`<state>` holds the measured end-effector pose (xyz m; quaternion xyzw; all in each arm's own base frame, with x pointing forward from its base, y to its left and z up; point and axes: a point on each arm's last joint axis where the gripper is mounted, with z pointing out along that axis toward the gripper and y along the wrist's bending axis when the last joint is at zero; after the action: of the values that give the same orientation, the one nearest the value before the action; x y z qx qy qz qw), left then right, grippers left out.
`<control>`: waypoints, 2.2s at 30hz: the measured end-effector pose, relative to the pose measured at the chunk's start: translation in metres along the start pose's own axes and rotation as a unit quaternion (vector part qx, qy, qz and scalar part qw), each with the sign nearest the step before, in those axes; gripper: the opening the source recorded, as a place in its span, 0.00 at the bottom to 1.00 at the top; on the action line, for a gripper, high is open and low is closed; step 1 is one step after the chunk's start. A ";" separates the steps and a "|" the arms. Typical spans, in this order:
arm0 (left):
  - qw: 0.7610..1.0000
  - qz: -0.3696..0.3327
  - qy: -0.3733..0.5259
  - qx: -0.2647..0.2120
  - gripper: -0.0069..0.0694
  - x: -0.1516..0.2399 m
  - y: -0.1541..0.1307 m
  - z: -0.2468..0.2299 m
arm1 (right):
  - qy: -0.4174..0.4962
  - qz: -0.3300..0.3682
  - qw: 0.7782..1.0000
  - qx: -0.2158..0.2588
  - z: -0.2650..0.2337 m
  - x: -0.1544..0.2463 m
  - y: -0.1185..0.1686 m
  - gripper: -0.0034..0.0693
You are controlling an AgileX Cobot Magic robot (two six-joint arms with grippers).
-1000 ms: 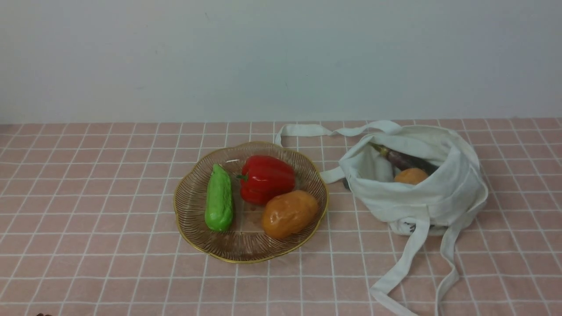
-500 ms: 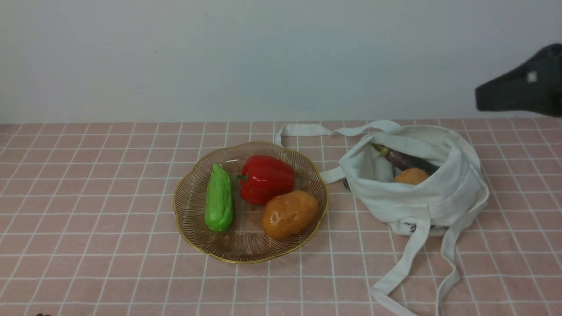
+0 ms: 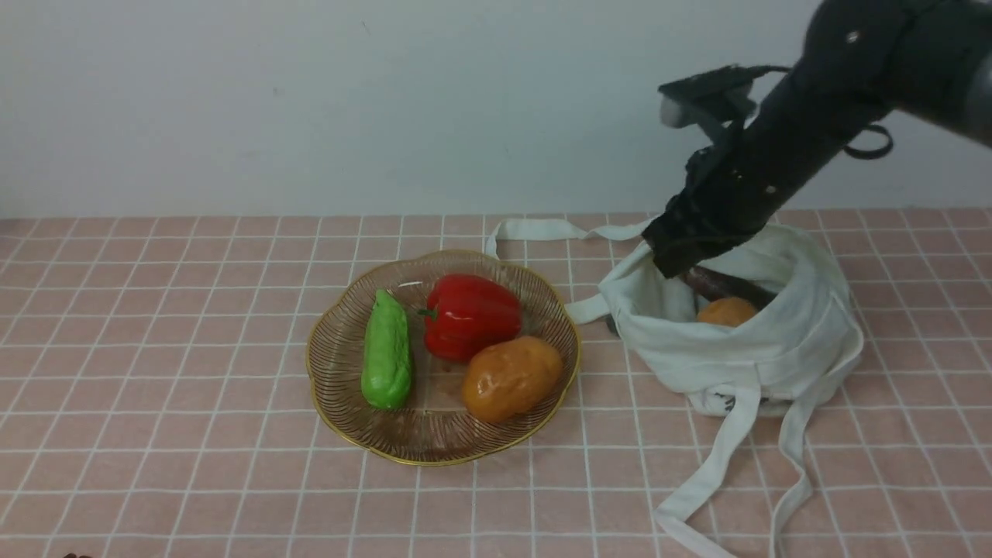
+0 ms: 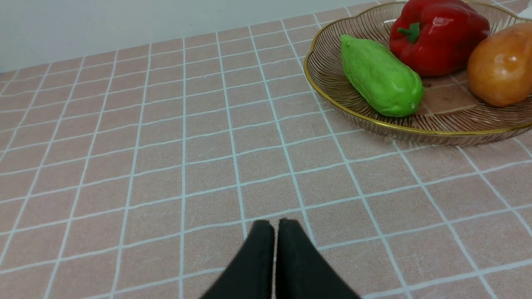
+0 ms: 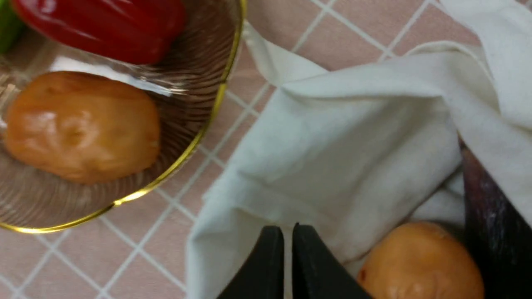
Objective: Take vegetables from bag on pink coffee tablecloth place on plate.
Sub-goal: 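Reach into the white cloth bag and grasp a vegetable inside with the right gripper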
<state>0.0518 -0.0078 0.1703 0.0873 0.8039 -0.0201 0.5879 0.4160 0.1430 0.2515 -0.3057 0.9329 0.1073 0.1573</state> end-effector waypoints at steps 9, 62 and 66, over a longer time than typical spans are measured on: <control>1.000 0.000 0.000 0.000 0.08 0.000 0.000 0.000 | 0.074 0.005 0.995 0.066 0.056 -0.006 -0.032 0.09; 1.000 0.000 0.000 0.000 0.08 0.000 0.000 0.000 | 0.113 0.082 0.973 0.185 0.099 -0.001 -0.064 0.46; 1.000 0.000 0.000 0.000 0.08 0.000 0.000 0.000 | 0.084 0.086 0.981 0.155 0.085 -0.014 -0.058 0.46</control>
<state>0.0518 -0.0078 0.1703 0.0873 0.8039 -0.0201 0.5879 0.4811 0.1299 0.1712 -0.2043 0.9709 -0.0517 0.1141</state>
